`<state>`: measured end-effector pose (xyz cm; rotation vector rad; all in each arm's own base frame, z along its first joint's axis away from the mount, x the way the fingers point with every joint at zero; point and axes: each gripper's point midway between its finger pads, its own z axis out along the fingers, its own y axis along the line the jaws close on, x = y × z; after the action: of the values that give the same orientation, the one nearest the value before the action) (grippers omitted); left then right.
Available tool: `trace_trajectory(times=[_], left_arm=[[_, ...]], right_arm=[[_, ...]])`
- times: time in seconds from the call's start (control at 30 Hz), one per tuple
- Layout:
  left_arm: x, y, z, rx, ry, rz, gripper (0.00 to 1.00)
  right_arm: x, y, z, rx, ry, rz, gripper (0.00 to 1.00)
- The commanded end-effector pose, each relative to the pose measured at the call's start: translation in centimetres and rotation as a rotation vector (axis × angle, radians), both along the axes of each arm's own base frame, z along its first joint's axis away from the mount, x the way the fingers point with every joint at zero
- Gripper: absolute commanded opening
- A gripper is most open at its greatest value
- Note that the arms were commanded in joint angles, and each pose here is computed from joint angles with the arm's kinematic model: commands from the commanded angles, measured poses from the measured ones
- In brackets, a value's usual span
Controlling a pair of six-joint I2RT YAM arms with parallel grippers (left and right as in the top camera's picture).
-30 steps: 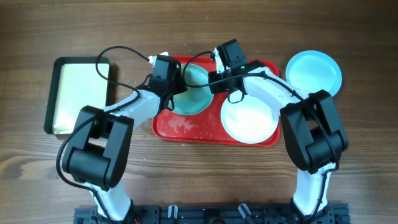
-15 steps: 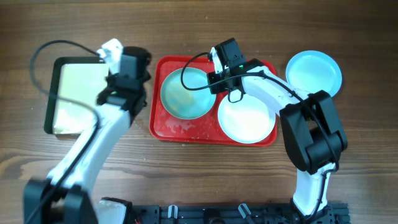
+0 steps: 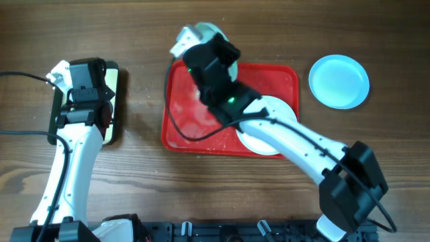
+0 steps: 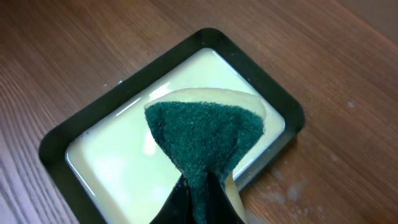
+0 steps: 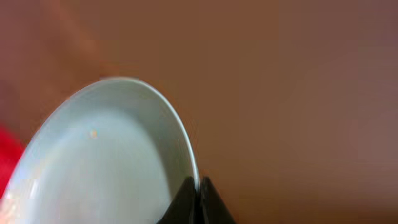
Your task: Clean dirty plates on tray and stack at the side
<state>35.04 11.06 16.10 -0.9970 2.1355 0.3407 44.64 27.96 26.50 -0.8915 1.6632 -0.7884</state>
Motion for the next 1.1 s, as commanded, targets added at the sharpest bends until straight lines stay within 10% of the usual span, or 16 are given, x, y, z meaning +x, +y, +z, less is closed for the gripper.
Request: trace_trajectory(times=[0.0, 0.17, 0.5, 0.63, 1.07], left_arm=[[-0.1, 0.2, 0.0, -0.006, -0.008, 0.013, 0.04], [-0.4, 0.1, -0.3, -0.015, 0.011, 0.008, 0.04], [1.3, -3.0, -0.7, -0.163, -0.038, -0.118, 0.04], [2.9, -6.1, -0.5, -0.300, -0.094, -0.248, 0.04], [3.7, -7.6, -1.7, -0.354, -0.078, -0.297, 0.04]], right_arm=[[-1.8, 0.7, 4.5, -0.275, -0.106, -0.015, 0.04], [-2.2, 1.8, 4.7, -0.091, -0.132, -0.011, 0.04], [-1.9, -4.4, -11.6, 0.665, 0.788, 0.081, 0.09], [-1.6, -7.1, -15.6, 0.763, 0.923, 0.042, 0.43], [-4.6, -8.2, -24.4, 0.780, 1.153, -0.223, 0.54]])
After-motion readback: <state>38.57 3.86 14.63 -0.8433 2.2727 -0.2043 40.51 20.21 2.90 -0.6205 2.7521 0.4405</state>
